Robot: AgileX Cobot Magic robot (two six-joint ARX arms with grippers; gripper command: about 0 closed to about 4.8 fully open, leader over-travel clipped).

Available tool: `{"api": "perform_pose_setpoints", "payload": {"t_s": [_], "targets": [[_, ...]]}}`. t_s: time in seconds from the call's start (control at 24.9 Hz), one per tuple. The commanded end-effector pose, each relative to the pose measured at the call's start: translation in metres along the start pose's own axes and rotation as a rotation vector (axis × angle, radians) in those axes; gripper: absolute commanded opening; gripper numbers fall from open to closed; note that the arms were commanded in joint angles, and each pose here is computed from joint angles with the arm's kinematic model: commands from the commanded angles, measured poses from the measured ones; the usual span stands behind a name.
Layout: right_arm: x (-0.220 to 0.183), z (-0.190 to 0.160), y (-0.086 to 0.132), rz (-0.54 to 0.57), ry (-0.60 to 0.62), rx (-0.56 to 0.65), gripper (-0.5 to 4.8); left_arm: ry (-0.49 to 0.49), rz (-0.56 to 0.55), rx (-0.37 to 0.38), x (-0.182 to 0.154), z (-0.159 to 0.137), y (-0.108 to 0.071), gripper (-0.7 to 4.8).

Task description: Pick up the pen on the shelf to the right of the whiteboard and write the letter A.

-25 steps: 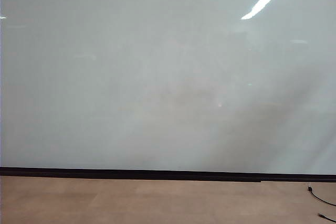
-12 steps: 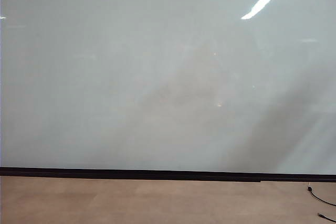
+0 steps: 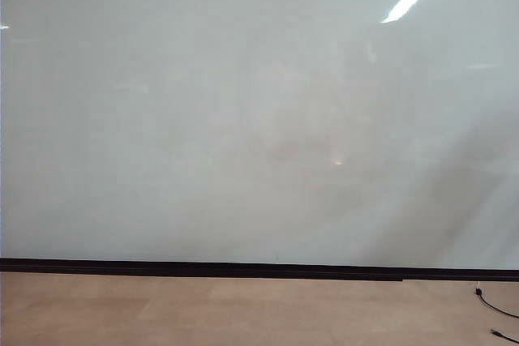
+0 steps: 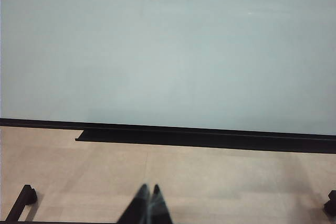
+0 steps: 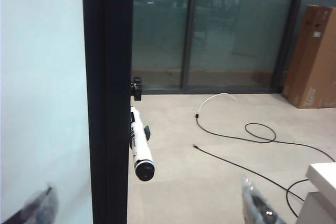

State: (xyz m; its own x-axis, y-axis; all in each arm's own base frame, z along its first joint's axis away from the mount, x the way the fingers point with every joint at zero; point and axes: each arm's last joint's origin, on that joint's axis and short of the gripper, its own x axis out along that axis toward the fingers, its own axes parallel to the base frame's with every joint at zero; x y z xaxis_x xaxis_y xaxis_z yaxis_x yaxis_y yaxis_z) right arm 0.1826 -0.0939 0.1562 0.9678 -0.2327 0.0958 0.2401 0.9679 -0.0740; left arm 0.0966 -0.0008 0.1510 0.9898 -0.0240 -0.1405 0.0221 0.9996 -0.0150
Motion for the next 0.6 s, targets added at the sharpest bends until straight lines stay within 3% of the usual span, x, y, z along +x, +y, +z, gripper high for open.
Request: {"api": "perform_pose_setpoints", "payload": {"t_s": [0.04, 0.6], "targets": [[0.004, 0.0, 0.0, 0.018, -0.012, -0.007, 4.62, -0.01, 0.0, 0.004, 0.0, 0.001, 0.0, -0.05], [0.049, -0.017, -0.011, 0.093, 0.032, -0.021, 4.62, -0.01, 0.0, 0.004, 0.0, 0.002, 0.0, -0.05]]}}
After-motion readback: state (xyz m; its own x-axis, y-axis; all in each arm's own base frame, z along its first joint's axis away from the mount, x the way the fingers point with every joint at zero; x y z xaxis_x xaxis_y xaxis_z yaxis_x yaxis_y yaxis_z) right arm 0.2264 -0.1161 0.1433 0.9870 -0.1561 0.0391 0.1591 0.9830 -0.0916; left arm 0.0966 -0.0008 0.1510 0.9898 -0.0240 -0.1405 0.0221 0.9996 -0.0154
